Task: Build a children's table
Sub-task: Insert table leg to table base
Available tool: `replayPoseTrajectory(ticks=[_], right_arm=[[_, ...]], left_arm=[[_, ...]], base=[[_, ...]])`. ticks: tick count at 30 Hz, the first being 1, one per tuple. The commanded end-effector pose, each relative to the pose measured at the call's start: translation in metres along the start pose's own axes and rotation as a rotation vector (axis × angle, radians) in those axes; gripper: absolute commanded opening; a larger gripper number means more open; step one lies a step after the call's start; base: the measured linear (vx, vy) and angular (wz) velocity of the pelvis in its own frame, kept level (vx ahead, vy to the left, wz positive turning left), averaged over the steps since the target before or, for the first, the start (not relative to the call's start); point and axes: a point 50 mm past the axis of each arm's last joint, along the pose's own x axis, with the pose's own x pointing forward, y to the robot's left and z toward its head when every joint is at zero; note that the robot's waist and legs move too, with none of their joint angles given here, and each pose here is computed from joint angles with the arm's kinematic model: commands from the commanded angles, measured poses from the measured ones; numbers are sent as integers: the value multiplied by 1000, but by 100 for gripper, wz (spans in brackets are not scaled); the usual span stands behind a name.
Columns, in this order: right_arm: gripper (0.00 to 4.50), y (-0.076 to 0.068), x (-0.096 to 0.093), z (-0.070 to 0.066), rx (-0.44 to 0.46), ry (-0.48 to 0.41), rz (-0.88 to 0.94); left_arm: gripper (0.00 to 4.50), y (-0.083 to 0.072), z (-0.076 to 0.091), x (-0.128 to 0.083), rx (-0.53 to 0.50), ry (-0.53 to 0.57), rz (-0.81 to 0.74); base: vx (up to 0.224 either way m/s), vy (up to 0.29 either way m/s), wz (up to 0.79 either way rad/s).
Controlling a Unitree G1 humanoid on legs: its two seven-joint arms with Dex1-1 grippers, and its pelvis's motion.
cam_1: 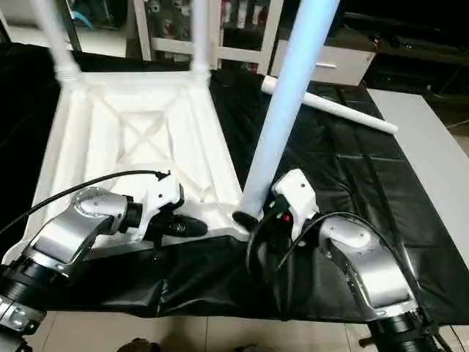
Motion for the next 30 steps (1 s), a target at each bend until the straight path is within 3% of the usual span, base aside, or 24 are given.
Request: replayPoseTrajectory(ticks=[1, 4, 5, 10, 22, 30], right_arm=[[448, 5, -3, -1, 8, 21, 42], [448, 7, -3, -2, 8, 32, 60], [449, 7, -2, -1, 8, 35, 63], [450, 6, -3, -1, 7, 36, 64], [450, 5, -4, 3, 5, 28, 60], [450, 3, -4, 6, 2, 27, 62]], left_arm=[[0, -6, -9, 8, 14, 76, -72], [0, -3, -8, 8, 25, 71, -47], [26, -2, -8, 8, 19, 62, -38], [68, 3, -5, 9, 19, 42, 5], [68, 7, -5, 16, 42, 65, 39], [68, 1, -16, 16, 3, 183, -10]], base=[[0, 0, 0], [0, 0, 0], [0, 0, 0], [0, 0, 0], [0, 0, 0], [0, 0, 0]])
